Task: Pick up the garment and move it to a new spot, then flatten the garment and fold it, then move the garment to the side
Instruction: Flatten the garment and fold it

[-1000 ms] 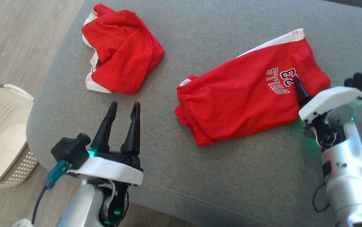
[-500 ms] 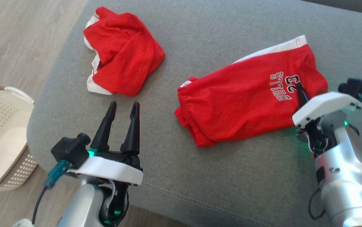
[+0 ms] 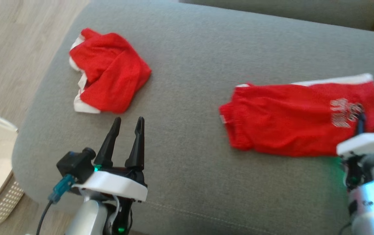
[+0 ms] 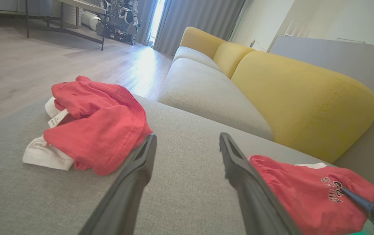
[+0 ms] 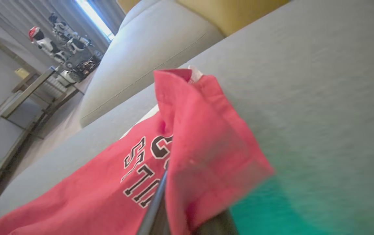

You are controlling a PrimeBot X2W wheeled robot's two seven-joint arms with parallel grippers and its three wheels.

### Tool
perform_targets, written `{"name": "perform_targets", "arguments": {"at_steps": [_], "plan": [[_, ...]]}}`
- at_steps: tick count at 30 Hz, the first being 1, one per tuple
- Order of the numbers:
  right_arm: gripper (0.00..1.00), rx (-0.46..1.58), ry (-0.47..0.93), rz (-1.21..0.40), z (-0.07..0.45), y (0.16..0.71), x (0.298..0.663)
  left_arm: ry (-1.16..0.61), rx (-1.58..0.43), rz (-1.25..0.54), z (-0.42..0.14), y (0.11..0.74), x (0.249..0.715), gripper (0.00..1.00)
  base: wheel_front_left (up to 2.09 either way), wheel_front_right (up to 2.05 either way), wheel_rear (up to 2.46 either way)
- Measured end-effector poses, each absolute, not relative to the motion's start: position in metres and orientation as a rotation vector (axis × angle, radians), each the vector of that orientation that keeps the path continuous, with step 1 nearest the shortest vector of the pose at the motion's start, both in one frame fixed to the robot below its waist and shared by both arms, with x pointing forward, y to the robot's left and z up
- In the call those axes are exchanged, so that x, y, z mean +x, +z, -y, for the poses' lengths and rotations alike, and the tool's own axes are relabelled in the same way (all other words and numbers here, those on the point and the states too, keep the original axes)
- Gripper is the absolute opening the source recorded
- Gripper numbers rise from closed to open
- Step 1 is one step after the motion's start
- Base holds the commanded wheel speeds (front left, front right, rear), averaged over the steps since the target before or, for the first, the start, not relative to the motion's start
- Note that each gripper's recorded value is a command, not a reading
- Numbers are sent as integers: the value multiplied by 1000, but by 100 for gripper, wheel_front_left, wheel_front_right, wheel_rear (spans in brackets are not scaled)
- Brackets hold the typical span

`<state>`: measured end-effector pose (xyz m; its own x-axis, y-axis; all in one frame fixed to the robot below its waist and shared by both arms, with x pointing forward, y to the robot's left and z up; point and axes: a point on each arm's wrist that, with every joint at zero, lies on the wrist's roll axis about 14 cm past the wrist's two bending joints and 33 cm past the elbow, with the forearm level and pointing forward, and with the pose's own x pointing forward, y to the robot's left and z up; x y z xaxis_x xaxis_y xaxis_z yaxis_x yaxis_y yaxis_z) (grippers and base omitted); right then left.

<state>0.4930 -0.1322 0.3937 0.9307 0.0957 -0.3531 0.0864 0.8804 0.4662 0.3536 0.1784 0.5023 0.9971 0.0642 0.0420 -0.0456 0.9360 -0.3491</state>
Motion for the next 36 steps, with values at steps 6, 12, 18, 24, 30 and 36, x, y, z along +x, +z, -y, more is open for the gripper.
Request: {"name": "perform_targets", "arguments": {"at_steps": [6, 12, 18, 24, 30, 36], "plan": [[0, 448, -139, -341, 185, 390, 472, 17, -361, 52, -166, 503, 355, 100, 0, 0, 0], [0, 420, -131, -327, 181, 394, 468, -12, -360, 50, -158, 503, 359, 100, 0, 0, 0], [0, 341, 19, -228, 145, 429, 484, -11, -359, 57, -159, 505, 357, 100, 0, 0, 0], [0, 359, 245, -153, 74, 462, 482, 5, -356, 78, -164, 512, 351, 100, 0, 0, 0], [0, 327, 425, -170, 21, 461, 454, 26, -354, 91, -171, 515, 346, 100, 0, 0, 0], [0, 291, 490, -210, 3, 450, 443, 44, -352, 92, -176, 514, 343, 100, 0, 0, 0]]}}
